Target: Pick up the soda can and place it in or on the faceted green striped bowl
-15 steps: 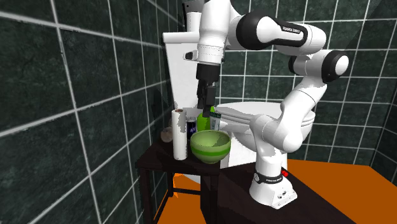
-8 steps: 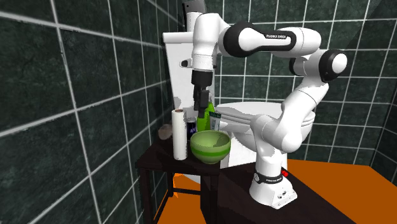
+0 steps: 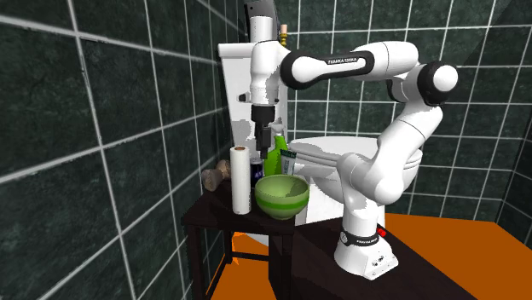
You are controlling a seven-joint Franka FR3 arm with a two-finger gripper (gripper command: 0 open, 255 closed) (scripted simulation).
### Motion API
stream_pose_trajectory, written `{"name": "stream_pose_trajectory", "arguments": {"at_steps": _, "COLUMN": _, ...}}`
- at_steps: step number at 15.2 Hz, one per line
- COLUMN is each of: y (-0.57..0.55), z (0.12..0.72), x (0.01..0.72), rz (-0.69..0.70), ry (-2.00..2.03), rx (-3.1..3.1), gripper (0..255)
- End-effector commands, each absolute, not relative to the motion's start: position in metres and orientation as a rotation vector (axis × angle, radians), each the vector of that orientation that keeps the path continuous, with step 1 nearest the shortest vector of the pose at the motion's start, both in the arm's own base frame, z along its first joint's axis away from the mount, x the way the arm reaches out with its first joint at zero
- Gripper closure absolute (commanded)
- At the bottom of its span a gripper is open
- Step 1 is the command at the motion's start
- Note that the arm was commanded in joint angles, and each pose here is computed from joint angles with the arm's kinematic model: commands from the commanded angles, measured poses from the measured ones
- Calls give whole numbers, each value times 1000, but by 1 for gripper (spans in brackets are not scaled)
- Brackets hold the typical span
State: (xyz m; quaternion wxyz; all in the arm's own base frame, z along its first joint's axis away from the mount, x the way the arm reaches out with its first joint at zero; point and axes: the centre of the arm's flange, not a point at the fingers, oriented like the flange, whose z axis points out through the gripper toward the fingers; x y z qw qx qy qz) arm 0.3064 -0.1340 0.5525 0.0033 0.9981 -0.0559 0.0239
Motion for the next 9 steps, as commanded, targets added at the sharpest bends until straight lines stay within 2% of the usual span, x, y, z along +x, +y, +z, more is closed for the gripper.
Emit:
{"name": "stream_pose_trajectory", "arguments": {"at_steps": 1, "y": -158, "z": 542, "x": 305, "rz": 59, "ry": -172, "rx": 3132, "gripper": 0}}
{"name": "stream_pose_trajectory", "arguments": {"at_steps": 9, "y": -253, "z": 505, "x": 299, "rz": -4, "ry": -170, "rx": 3145, "gripper": 0}}
